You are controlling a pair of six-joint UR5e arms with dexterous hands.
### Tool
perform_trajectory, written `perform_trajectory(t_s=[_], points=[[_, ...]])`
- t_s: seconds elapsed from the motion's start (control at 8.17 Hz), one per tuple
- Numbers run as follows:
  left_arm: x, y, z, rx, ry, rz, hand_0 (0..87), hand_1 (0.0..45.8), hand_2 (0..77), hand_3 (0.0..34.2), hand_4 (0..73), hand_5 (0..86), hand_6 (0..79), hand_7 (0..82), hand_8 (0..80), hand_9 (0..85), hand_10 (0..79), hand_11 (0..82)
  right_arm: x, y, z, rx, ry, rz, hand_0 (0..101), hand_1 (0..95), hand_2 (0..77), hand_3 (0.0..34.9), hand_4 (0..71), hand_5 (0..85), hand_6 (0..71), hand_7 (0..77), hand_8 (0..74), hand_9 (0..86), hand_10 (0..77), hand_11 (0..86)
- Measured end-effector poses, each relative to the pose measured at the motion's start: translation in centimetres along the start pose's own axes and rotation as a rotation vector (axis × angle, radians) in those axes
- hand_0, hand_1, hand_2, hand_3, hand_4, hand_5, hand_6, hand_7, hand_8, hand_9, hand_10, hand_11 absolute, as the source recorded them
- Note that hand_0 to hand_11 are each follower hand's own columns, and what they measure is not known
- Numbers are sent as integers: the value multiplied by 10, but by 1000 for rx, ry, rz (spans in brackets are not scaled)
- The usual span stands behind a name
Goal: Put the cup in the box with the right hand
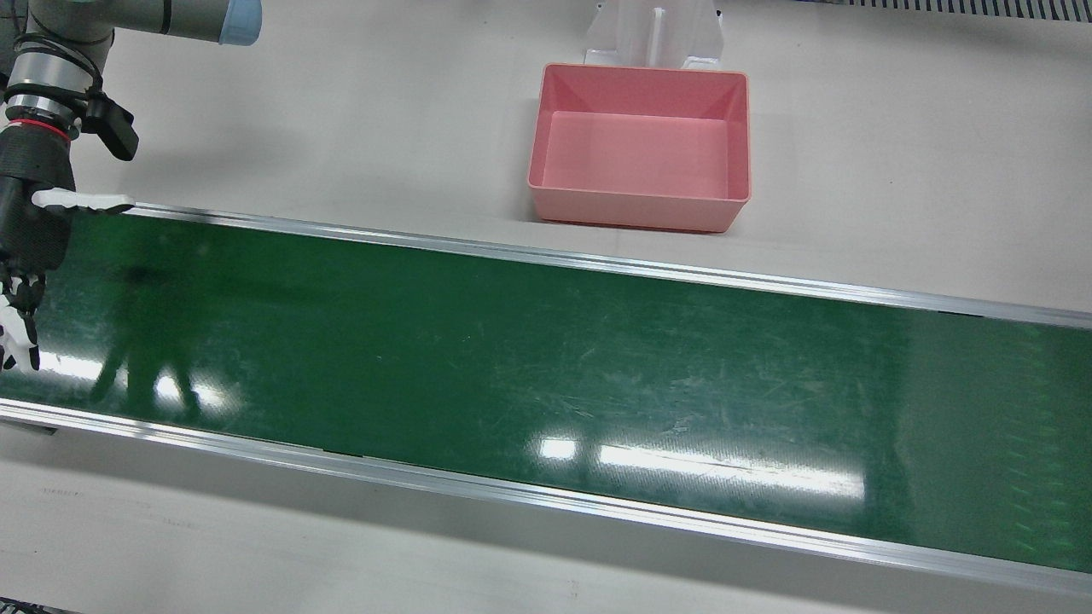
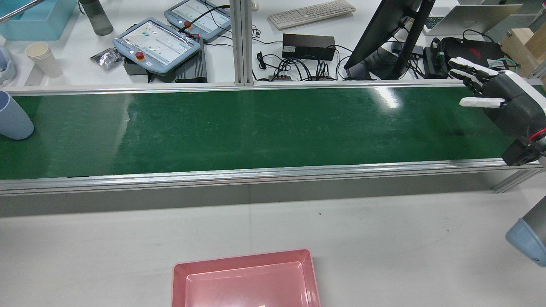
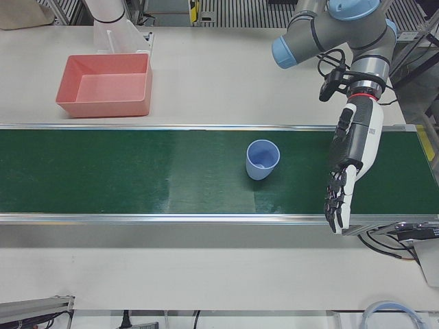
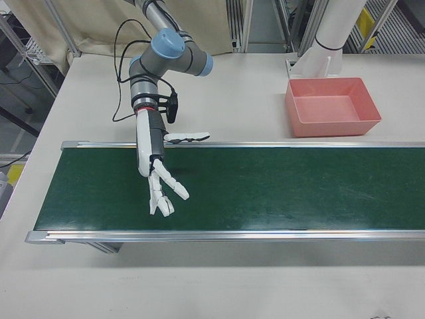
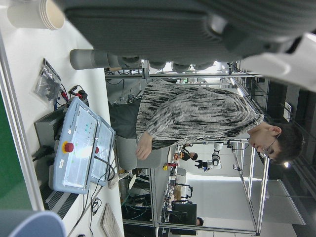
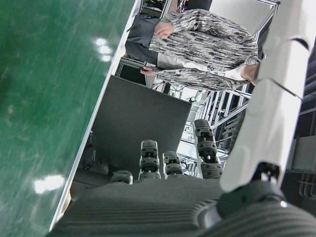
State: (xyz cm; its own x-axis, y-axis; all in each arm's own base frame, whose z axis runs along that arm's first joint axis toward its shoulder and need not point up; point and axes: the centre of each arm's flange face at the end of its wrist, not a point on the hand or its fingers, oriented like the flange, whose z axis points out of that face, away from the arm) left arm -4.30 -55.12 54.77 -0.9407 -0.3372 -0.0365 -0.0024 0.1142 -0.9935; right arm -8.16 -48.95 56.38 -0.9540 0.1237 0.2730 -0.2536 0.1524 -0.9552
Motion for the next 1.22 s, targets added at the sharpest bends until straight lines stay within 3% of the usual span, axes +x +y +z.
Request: perform_trajectory(t_s=[0.24, 1.22], points=[[0, 0, 0, 0, 0, 0, 0, 5, 11, 0, 11, 0, 5, 5, 0, 0, 0, 0, 0, 1, 0, -14, -5, 5, 492, 164, 44, 27, 0, 76, 49, 120, 109, 131, 5, 22], [0, 0, 0, -1, 0, 0, 0, 5, 11, 0, 11, 5, 5, 5, 0, 0, 0, 0, 2, 4, 3, -21, -3, 9, 489, 175, 60, 10, 0, 65, 54, 175, 120, 153, 5, 11]])
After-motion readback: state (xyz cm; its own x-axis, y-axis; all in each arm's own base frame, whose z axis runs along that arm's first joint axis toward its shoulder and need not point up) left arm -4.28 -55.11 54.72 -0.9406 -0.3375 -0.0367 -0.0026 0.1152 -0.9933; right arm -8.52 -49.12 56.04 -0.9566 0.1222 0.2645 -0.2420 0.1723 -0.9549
